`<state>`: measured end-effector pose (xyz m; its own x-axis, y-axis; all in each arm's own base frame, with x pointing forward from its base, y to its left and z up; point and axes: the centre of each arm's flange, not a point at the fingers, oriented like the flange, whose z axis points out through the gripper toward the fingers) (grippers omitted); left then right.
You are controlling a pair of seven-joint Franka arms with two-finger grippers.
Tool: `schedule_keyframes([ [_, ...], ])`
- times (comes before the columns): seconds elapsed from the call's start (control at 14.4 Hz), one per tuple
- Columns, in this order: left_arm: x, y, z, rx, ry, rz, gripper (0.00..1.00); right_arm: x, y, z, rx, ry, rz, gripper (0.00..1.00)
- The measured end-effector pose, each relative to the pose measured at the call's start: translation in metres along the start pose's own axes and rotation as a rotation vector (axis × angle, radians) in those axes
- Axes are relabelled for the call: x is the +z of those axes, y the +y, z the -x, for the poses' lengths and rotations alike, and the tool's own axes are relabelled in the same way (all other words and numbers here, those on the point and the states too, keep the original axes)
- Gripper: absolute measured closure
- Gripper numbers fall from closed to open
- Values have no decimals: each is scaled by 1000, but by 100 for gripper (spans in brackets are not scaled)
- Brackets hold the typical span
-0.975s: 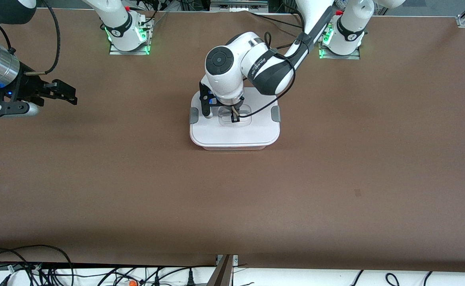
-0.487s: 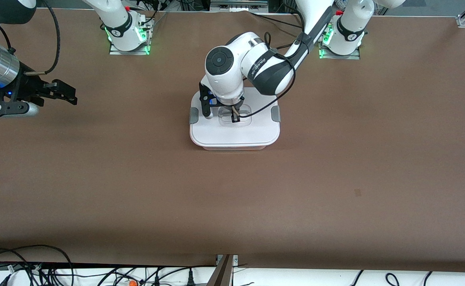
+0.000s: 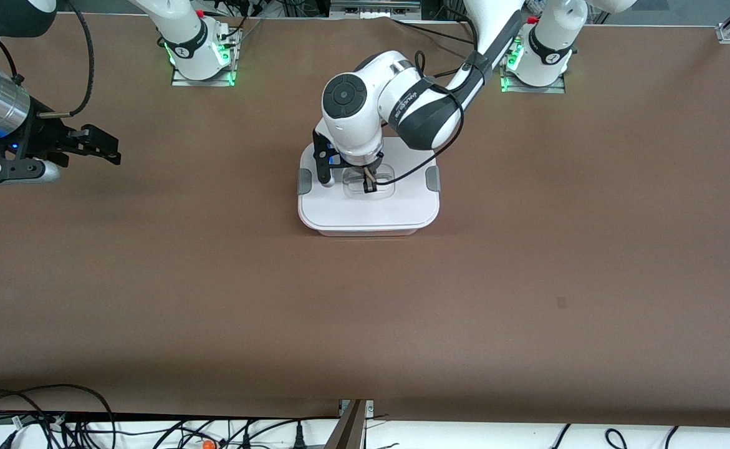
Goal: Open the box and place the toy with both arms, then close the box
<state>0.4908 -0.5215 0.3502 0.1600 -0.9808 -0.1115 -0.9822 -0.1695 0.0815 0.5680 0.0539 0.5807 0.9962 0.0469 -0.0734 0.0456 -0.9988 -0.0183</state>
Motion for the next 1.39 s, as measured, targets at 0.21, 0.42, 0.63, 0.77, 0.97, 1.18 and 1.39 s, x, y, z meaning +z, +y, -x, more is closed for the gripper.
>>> schedule_keyframes([
  [0.21,1,-1,0,13,1,-1,93,0,0,0,0,0,0,0],
  [0.42,1,-1,0,13,1,-2,93,0,1,0,1,0,0,0],
  [0.63,1,-3,0,27,6,-6,93,0,1,0,1,0,0,0],
  [0.77,1,-3,0,36,7,-7,93,0,1,0,1,0,0,0],
  [0.97,1,-4,0,40,8,-8,93,0,1,0,1,0,0,0],
  [1.18,1,-4,0,42,10,-10,93,0,1,0,3,0,0,0],
  [1.39,1,-4,0,44,10,-10,93,0,2,0,3,0,0,0],
])
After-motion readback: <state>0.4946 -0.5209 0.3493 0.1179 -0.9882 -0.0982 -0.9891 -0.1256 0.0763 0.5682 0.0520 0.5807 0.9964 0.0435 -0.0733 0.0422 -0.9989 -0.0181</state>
